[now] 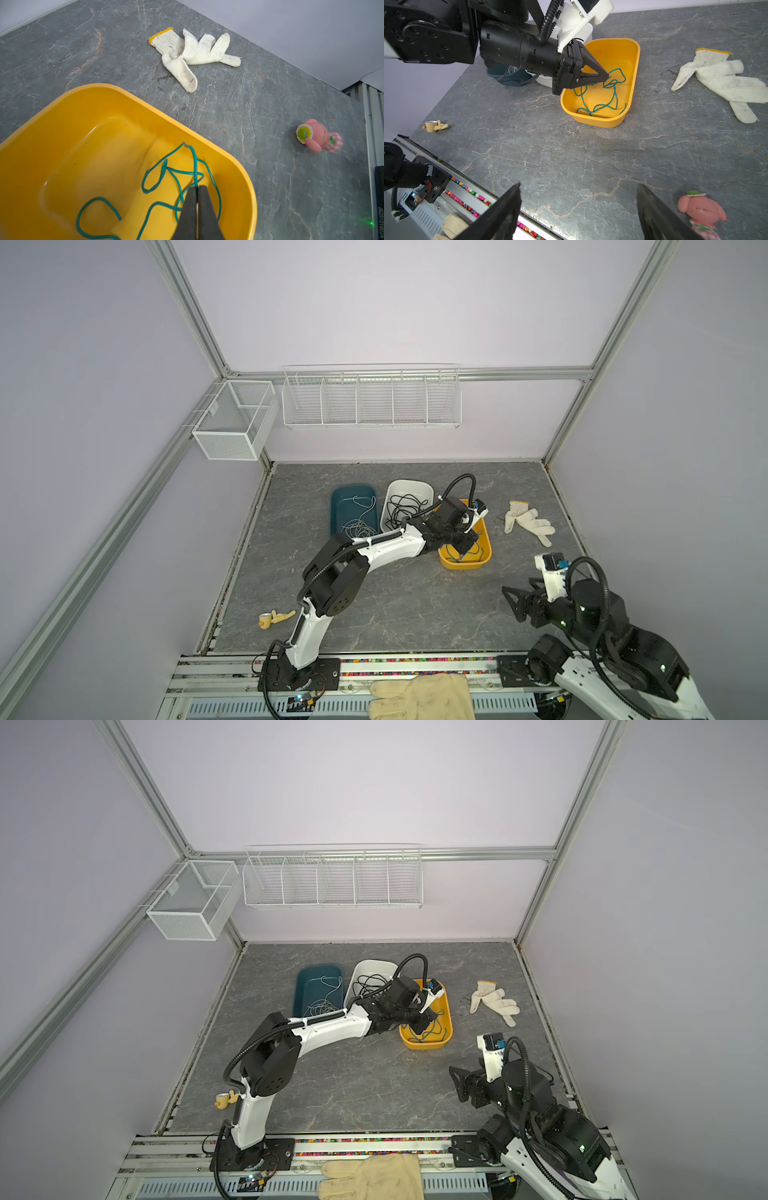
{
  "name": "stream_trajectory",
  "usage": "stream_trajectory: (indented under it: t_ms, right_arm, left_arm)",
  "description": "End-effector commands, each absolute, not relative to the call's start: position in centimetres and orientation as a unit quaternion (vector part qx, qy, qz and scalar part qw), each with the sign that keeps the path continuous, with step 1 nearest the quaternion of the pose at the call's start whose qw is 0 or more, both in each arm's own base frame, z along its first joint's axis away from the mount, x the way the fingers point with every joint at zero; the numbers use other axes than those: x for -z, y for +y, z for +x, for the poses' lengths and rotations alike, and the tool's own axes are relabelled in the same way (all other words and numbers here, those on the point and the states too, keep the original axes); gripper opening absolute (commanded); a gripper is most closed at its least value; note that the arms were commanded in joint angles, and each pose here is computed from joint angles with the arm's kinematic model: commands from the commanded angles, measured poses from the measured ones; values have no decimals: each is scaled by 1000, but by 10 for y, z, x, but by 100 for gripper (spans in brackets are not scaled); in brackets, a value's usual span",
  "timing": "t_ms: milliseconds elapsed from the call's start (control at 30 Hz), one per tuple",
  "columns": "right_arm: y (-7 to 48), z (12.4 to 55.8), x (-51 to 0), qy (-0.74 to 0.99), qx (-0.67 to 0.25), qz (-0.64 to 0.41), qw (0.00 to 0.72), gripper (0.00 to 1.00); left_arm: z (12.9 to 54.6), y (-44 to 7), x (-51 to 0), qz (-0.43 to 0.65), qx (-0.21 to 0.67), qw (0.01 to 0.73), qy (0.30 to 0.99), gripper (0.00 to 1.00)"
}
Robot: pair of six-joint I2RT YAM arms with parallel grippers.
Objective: Untangle the cables
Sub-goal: 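Lower the green cable into the yellow tub and open the left gripper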
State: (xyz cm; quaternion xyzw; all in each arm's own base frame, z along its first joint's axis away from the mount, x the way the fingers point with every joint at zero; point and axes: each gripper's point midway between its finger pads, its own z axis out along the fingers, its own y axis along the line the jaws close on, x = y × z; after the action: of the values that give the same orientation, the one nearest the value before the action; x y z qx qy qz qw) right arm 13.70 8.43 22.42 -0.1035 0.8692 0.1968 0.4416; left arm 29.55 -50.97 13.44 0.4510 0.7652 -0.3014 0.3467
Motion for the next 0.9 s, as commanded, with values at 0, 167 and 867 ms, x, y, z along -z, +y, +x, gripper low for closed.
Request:
stream_trajectory:
  t_ms: [0,167,867]
  right_arm:
    - [84,139,-224,866,-199,-96,449,88]
    - [84,139,-225,865,-199,-96,450,88]
    - [82,139,-225,864,-199,-94,452,88]
  left_arm:
    - [299,-507,-121,446,295,342,773,0]
    - [300,-506,-122,448,291,344,772,0]
    - [306,-506,-158,458,283,379,752,28]
